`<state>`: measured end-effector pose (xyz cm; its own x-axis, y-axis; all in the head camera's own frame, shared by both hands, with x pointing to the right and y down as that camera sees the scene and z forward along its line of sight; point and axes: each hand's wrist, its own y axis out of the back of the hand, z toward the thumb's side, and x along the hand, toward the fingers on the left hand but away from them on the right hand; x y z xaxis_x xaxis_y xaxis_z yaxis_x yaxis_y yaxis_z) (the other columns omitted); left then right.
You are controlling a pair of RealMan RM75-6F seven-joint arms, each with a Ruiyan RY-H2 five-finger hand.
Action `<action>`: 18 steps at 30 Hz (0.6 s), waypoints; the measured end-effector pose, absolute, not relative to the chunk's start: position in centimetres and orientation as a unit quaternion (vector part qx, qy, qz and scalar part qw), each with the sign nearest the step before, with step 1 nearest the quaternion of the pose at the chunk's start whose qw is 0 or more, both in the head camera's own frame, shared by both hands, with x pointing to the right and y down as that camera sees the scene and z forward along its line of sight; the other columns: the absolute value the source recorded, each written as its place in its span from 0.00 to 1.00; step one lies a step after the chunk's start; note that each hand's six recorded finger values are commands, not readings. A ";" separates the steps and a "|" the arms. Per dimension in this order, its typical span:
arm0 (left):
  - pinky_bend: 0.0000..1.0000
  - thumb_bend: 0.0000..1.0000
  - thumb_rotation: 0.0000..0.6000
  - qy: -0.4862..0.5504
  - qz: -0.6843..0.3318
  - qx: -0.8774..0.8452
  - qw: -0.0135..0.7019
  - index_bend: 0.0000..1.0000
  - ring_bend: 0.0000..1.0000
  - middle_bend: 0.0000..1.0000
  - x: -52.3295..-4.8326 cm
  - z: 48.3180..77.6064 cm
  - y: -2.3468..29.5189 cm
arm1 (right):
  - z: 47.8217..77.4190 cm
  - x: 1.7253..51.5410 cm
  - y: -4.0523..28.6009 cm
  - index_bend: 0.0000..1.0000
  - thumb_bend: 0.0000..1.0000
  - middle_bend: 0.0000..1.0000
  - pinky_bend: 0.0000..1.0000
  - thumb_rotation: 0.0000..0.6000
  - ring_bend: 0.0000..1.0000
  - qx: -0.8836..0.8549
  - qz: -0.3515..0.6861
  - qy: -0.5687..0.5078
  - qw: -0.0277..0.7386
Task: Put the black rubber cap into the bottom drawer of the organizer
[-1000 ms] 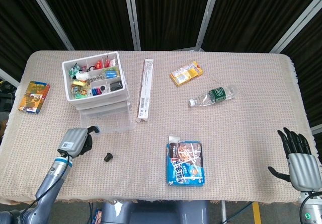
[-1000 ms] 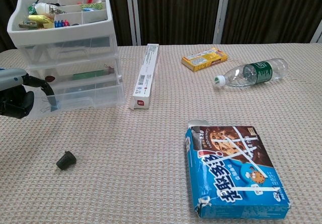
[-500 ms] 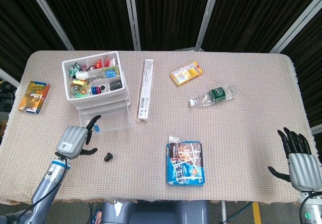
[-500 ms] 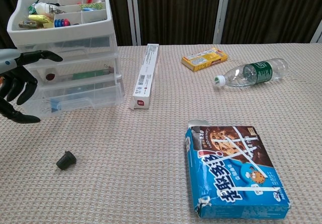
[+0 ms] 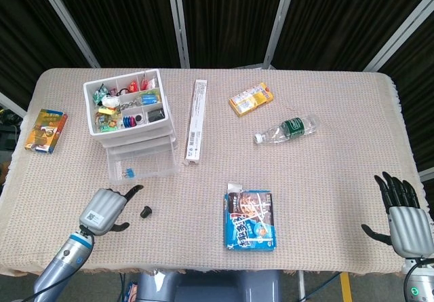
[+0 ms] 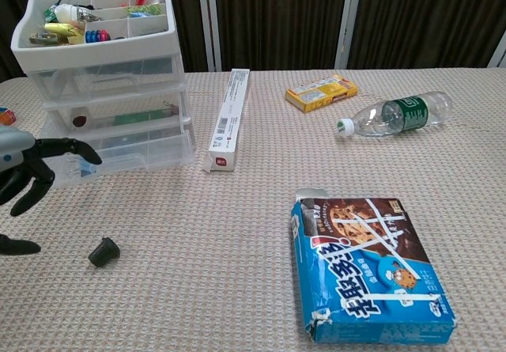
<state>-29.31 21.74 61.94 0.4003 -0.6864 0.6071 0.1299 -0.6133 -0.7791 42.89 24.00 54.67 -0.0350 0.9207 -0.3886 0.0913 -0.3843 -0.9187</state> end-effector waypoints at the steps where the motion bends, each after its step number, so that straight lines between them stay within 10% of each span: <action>1: 0.68 0.03 1.00 0.177 -0.517 -0.736 0.400 0.25 0.79 0.85 -29.3 62.2 21.9 | 54.7 42.9 24.0 0.05 0.01 0.00 0.00 1.00 0.00 -0.596 0.581 -0.425 0.357; 18: 0.75 0.05 1.00 0.116 -0.546 -0.724 0.406 0.34 0.88 0.98 -27.2 67.2 21.5 | 54.7 42.9 24.0 0.05 0.01 0.00 0.00 1.00 0.00 -0.596 0.581 -0.426 0.356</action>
<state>-27.24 21.53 67.22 0.3776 -0.6112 0.6956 0.2749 -0.6434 -0.7145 42.93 23.97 54.67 -0.0364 0.9202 -0.3897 0.0945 -0.3850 -0.9181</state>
